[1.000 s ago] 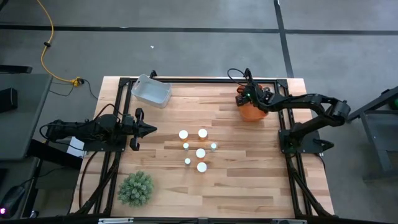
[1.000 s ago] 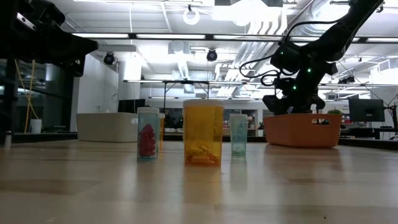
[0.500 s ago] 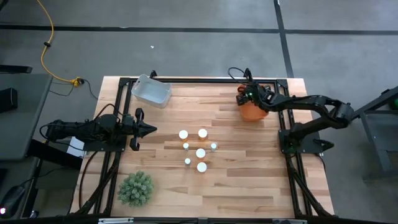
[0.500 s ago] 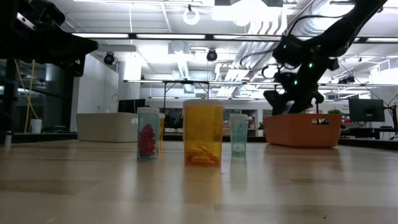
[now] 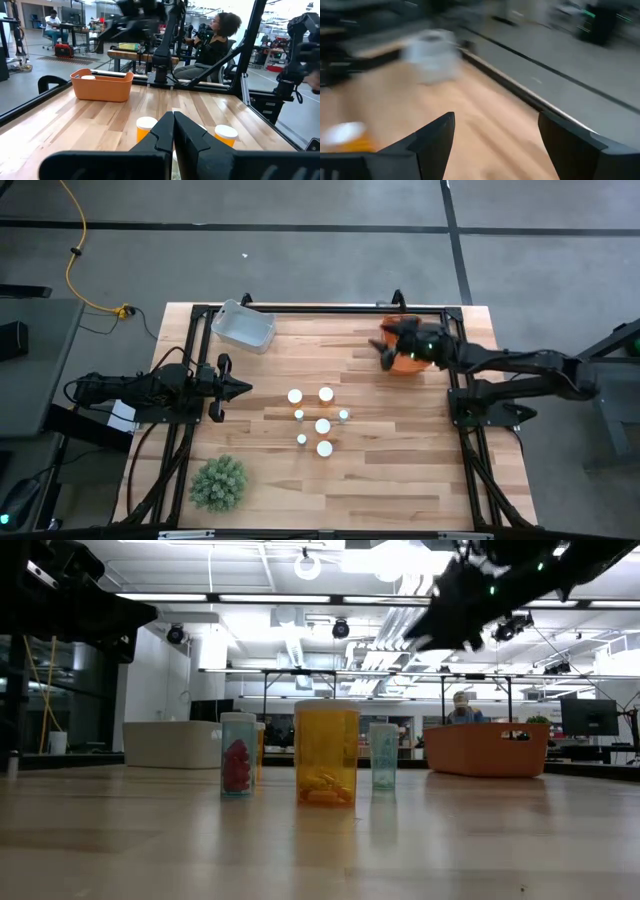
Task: Pick and place medicine bottles into bin by pill shape (circle, oval)
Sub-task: Put the top left blue tablet bottle into the gray bin
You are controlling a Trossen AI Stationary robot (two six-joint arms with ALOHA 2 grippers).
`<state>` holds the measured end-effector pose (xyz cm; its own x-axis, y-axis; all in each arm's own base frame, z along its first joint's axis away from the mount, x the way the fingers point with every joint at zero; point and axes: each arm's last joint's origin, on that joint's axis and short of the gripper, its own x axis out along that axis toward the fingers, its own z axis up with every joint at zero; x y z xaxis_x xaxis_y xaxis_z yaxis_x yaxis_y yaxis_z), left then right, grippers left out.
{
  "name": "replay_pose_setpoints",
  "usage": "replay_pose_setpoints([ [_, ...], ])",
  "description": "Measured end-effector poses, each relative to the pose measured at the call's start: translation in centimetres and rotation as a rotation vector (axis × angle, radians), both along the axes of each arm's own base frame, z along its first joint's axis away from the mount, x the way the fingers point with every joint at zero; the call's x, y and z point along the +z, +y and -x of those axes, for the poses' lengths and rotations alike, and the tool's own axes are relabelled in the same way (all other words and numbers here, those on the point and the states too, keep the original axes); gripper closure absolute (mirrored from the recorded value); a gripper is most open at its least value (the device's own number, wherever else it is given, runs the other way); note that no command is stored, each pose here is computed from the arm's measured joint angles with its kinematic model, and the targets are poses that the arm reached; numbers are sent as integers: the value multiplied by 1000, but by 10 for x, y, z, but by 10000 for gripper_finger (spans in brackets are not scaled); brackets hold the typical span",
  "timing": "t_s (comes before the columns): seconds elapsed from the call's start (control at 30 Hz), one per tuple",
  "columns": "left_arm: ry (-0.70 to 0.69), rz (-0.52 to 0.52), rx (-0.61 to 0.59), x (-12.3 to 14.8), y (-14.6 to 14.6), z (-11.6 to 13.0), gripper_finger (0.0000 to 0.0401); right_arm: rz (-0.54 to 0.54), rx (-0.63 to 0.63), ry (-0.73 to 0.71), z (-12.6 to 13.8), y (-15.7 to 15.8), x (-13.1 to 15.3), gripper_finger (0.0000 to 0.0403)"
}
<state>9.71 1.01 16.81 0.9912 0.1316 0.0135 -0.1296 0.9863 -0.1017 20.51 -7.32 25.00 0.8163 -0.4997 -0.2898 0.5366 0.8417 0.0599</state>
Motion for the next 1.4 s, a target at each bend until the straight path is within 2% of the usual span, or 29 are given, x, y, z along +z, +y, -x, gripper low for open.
replay_pose_setpoints([
  [0.13, 0, 0, 0, 0, 0, 0, 400, 104, 161, -63, -20, 27, 4, 123],
  [0.27, 0, 0, 0, 0, 0, 0, 400, 167, 262, -95, -38, 47, -2, 123],
  [0.53, -1, 0, 0, 0, 0, 0, 400, 238, 345, -123, -70, 63, -28, 123],
  [0.7, -6, -1, 0, 1, 0, 0, 400, 245, 430, -165, -71, 63, -25, 123],
  [1.0, -174, 16, 29, 16, 1, 2, 400, 250, 439, -189, -68, 63, -19, 123],
  [1.07, -205, 47, 60, 19, 2, 2, 400, 247, 445, -183, -68, 63, -19, 123],
  [1.17, -321, 65, 109, 29, 3, 4, 399, 246, 446, -180, -68, 63, -20, 123],
  [1.3, -383, 9, 83, 40, 2, 2, 377, 246, 446, -180, -68, 63, -20, 123],
  [1.4, -332, 3, 79, 47, 3, -5, 337, 247, 445, -186, -68, 63, -19, 123],
])
